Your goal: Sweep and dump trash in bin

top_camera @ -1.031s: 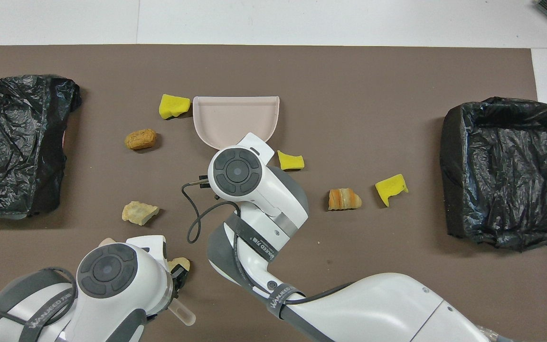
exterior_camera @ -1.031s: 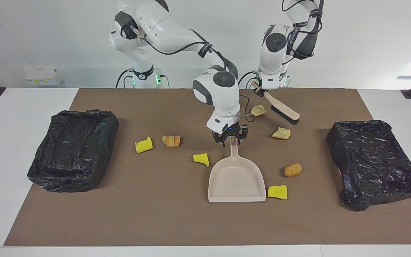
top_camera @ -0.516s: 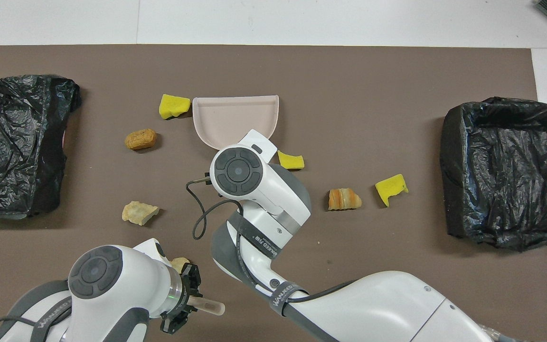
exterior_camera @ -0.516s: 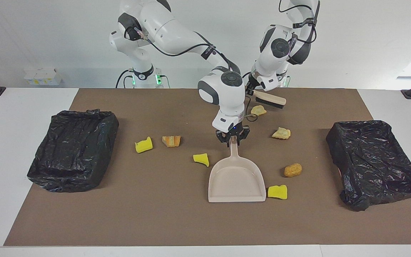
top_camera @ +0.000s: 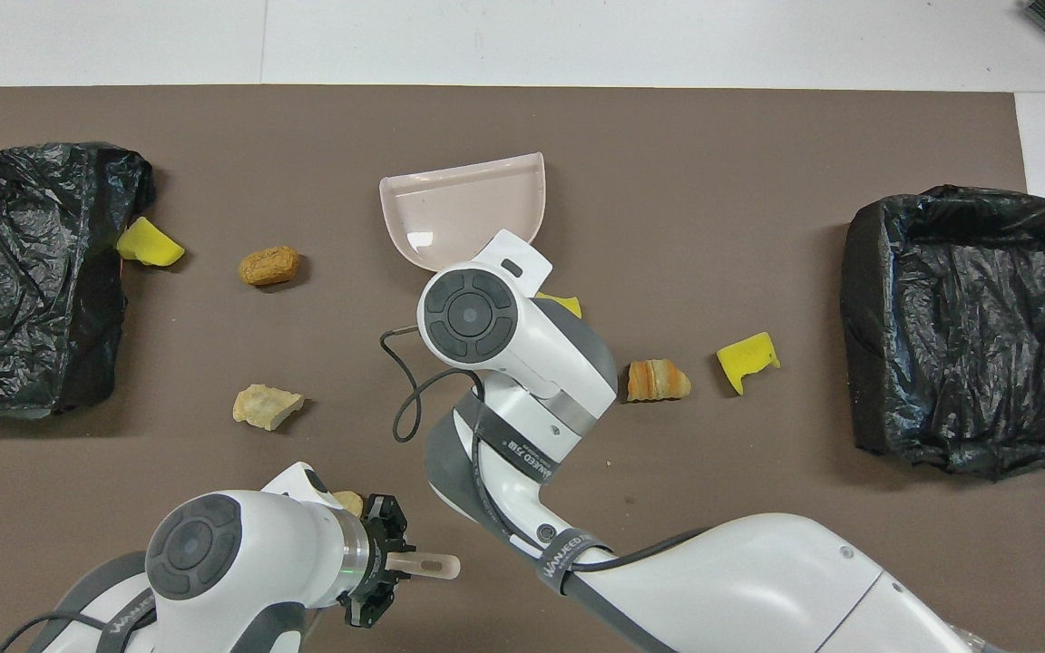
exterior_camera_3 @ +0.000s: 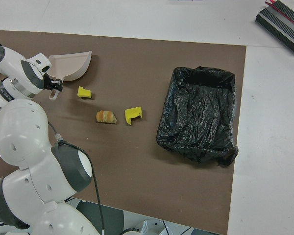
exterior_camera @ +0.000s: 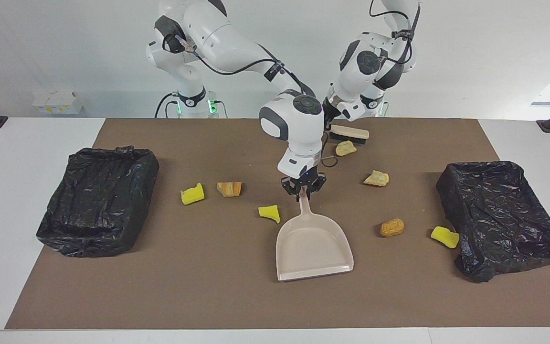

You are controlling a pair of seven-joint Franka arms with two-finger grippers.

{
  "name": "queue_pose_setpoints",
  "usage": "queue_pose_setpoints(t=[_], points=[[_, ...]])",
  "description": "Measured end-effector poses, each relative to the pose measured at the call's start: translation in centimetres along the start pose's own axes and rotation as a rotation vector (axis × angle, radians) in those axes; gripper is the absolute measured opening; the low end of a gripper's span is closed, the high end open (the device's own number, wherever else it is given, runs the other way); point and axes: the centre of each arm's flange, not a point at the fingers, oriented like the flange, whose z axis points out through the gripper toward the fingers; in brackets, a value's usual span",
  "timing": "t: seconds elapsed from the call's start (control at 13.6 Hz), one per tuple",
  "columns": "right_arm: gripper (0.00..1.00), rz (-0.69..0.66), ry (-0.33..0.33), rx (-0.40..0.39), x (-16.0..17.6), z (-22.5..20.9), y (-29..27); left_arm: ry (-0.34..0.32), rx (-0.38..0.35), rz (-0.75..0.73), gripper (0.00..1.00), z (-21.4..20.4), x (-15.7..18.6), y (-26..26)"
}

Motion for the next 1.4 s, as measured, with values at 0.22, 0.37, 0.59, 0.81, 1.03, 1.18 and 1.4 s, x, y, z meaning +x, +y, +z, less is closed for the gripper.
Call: queue_pose_setpoints(t=[0.22, 0.37, 0.59, 0.81, 1.03, 1.18, 1.4], points=[[0.32, -0.034, 0.003, -0.013, 0.3, -1.5, 0.9, -0.01, -0.025, 0.025, 0.27, -0.4, 2.2, 1.8], [0.32, -0.1, -0.015, -0.039, 0.7, -2.9, 2.5, -0.018, -0.055, 0.056, 0.27, -1.4, 3.2, 3.6], [0.32, -0.259, -0.073, -0.048, 1.7, -5.9, 7.0, -0.023, -0.093, 0.155, 0.27, -3.2, 4.3, 7.1], [0.32, -0.551, -0.182, -0.026, 1.6, -7.3, 11.9, -0.001, -0.109, 0.293, 0.27, -4.2, 5.4, 9.5], [0.32, -0.78, -0.277, 0.0, 0.9, -6.9, 14.0, 0.045, -0.072, 0.42, 0.27, -7.3, 4.0, 10.2], [0.32, -0.94, -0.29, 0.023, 0.7, -6.7, 13.8, 0.079, -0.027, 0.552, 0.27, -10.6, 2.9, 10.3], [0.32, -1.111, -0.289, 0.049, 0.5, -6.9, 13.5, 0.17, 0.011, 0.76, 0.27, -12.4, 4.8, 10.8]])
